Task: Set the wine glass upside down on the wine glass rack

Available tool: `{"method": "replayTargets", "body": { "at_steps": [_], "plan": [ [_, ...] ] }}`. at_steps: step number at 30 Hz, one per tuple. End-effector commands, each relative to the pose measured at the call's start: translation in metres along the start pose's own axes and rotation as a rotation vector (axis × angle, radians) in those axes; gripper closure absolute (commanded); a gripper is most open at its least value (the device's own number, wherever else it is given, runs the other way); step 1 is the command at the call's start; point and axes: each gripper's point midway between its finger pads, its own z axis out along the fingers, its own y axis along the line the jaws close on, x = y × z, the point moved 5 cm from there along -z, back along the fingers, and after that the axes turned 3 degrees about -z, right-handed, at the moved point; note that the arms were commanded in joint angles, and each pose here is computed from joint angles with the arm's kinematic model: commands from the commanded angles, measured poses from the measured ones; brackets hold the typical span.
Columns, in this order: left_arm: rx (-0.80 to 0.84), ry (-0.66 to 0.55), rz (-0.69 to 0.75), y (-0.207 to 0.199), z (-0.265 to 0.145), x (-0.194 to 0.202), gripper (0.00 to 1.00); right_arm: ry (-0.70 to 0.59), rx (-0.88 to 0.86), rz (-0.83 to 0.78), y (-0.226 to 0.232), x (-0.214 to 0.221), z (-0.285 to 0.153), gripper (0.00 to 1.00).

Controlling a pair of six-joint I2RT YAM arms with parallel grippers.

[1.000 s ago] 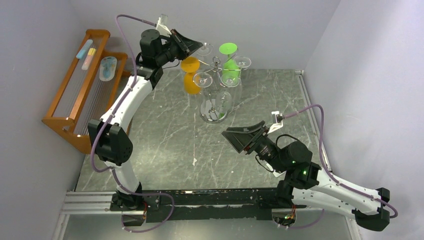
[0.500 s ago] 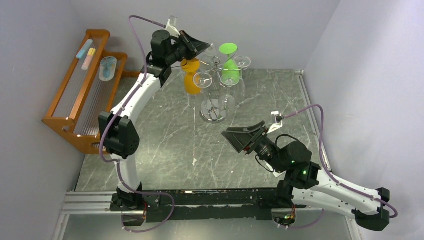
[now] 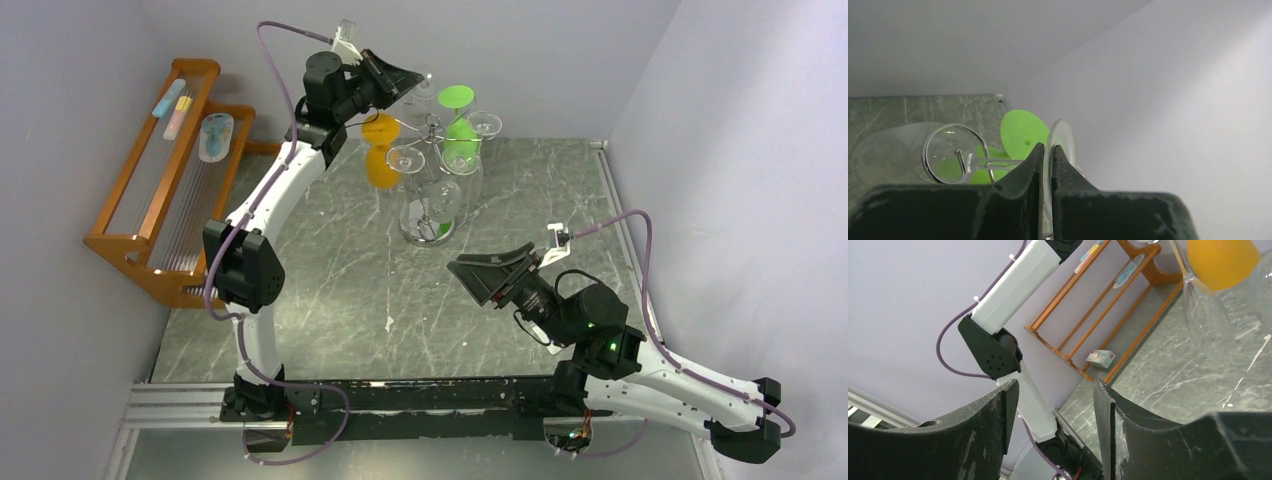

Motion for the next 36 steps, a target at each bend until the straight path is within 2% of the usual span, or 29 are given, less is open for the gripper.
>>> {"method": "replayTargets", "body": {
  "at_steps": [1,14,20,36],
  "plan": [
    [0.046,-0.045,0.039,-0.010,0.008,-0.012,0.95,-0.029,0.006,-0.006,0.002,-0.007,0.000,0.40],
    [0.005,-0.145,0.063,0.000,0.008,-0.032,0.95,-0.023,-0.010,0.008,0.005,-0.006,0.001,0.41],
    [-0.002,-0.125,0.045,0.008,0.014,-0.030,0.95,-0.020,-0.016,0.014,0.006,-0.005,0.002,0.41],
    [-0.064,-0.184,0.096,0.009,0.004,-0.041,0.95,-0.012,-0.020,0.025,0.005,-0.002,0.003,0.41]
  ]
}}
